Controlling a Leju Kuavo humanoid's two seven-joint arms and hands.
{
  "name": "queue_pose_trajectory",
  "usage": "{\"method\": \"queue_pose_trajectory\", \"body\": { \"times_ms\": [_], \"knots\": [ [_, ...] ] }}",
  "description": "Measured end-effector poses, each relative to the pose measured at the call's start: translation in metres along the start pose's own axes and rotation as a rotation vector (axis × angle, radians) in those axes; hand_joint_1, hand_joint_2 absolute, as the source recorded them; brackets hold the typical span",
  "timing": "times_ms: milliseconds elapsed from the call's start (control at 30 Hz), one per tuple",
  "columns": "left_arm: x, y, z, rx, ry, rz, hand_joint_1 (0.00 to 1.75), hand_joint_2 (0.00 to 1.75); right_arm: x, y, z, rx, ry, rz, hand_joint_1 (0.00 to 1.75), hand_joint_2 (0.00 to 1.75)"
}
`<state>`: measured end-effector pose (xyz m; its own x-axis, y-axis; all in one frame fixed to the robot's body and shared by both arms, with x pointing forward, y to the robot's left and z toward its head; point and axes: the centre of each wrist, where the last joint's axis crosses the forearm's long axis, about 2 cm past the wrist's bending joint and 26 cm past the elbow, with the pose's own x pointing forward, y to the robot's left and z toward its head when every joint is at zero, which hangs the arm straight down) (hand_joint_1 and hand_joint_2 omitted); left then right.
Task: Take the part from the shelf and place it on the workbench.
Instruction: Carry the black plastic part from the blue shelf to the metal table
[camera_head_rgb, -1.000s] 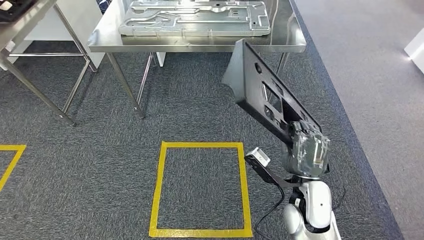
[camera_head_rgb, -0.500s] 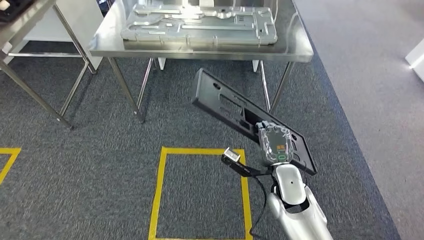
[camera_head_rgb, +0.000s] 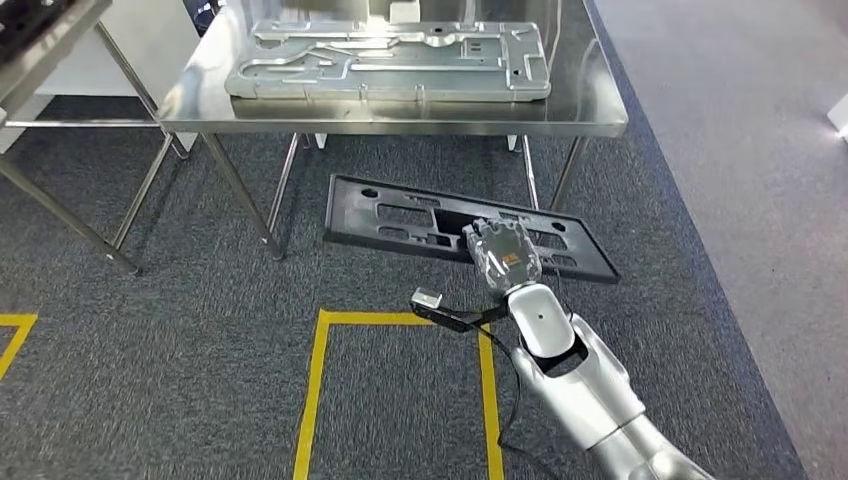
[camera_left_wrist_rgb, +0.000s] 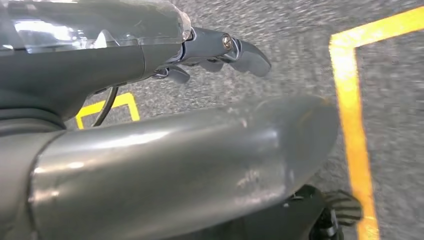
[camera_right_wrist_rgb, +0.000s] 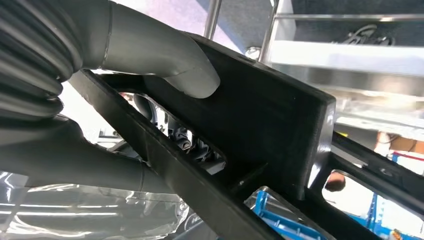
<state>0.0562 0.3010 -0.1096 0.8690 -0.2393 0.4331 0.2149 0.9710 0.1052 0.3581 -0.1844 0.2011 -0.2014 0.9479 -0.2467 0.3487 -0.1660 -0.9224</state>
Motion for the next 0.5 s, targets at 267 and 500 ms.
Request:
{"method": "queue_pose_trajectory", "body": {
  "times_ms": [267, 500],
  "knots": [
    [-0.003, 0.001, 0.001, 0.000, 0.006, -0.003, 0.00, 0.00, 0.007, -0.004, -0.012, 0.011, -0.065, 0.048, 1.75, 1.75],
    [-0.004, 0.003, 0.001, -0.001, 0.010, -0.010, 0.00, 0.00, 0.008, -0.007, -0.018, 0.006, -0.072, 0.058, 1.75, 1.75]
  ]
}}
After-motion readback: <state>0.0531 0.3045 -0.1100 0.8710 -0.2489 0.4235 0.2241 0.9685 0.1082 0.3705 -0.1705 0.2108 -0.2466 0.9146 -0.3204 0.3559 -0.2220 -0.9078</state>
